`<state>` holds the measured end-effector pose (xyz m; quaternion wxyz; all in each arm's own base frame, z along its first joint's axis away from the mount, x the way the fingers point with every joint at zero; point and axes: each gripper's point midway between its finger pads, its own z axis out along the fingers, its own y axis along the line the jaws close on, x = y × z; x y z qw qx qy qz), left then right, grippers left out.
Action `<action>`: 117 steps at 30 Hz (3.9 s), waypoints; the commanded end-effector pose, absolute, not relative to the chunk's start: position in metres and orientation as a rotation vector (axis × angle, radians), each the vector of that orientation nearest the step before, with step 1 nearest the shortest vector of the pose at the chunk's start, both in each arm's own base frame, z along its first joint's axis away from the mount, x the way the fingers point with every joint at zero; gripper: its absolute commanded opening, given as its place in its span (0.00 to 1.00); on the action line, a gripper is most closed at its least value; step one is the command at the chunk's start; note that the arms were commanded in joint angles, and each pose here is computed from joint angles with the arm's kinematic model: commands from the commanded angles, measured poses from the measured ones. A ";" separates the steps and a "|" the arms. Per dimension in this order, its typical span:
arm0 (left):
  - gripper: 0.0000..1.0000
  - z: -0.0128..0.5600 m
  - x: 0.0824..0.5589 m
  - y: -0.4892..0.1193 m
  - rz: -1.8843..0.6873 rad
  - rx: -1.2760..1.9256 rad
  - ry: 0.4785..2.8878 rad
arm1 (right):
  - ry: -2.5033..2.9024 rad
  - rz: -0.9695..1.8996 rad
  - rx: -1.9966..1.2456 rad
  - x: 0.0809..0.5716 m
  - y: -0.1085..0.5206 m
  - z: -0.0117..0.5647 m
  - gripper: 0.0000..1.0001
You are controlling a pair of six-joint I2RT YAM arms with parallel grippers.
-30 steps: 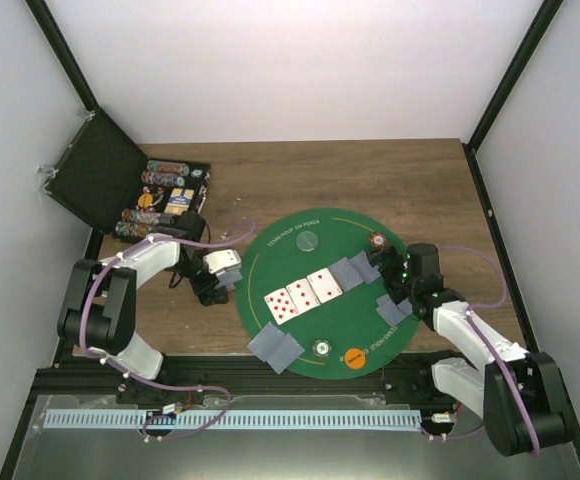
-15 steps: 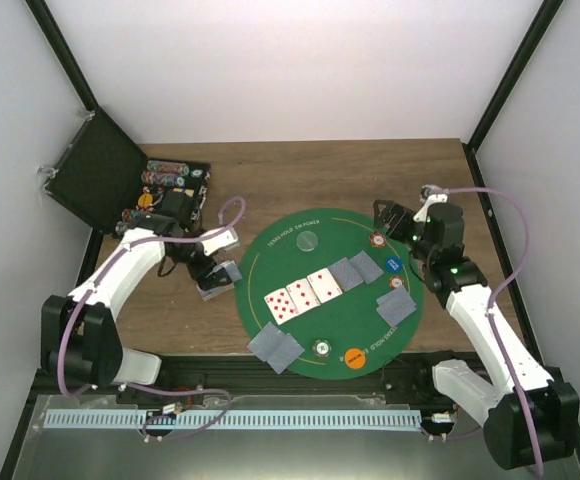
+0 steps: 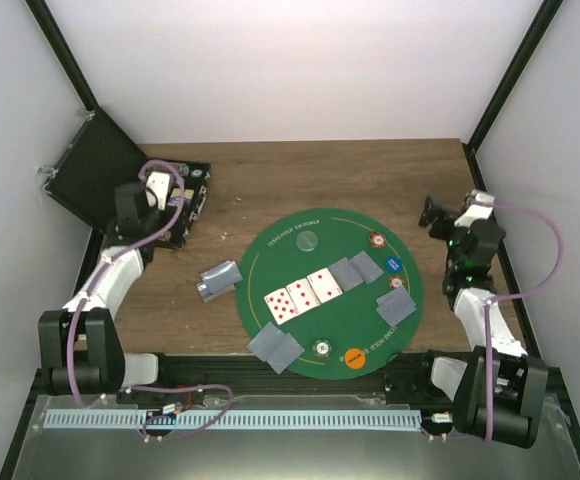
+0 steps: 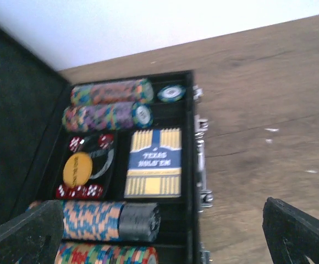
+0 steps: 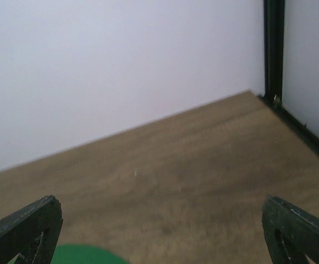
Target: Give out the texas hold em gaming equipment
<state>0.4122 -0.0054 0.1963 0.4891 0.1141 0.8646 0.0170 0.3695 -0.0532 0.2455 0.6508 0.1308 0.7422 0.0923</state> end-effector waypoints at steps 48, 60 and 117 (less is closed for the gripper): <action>1.00 0.135 0.394 -0.009 -0.065 0.051 1.690 | 1.567 0.239 -0.307 0.364 0.036 0.152 1.00; 1.00 0.135 0.395 -0.006 -0.058 0.036 1.694 | 1.565 0.238 -0.307 0.364 0.036 0.152 1.00; 1.00 0.134 0.395 -0.006 -0.058 0.036 1.694 | 1.567 0.238 -0.307 0.364 0.036 0.152 1.00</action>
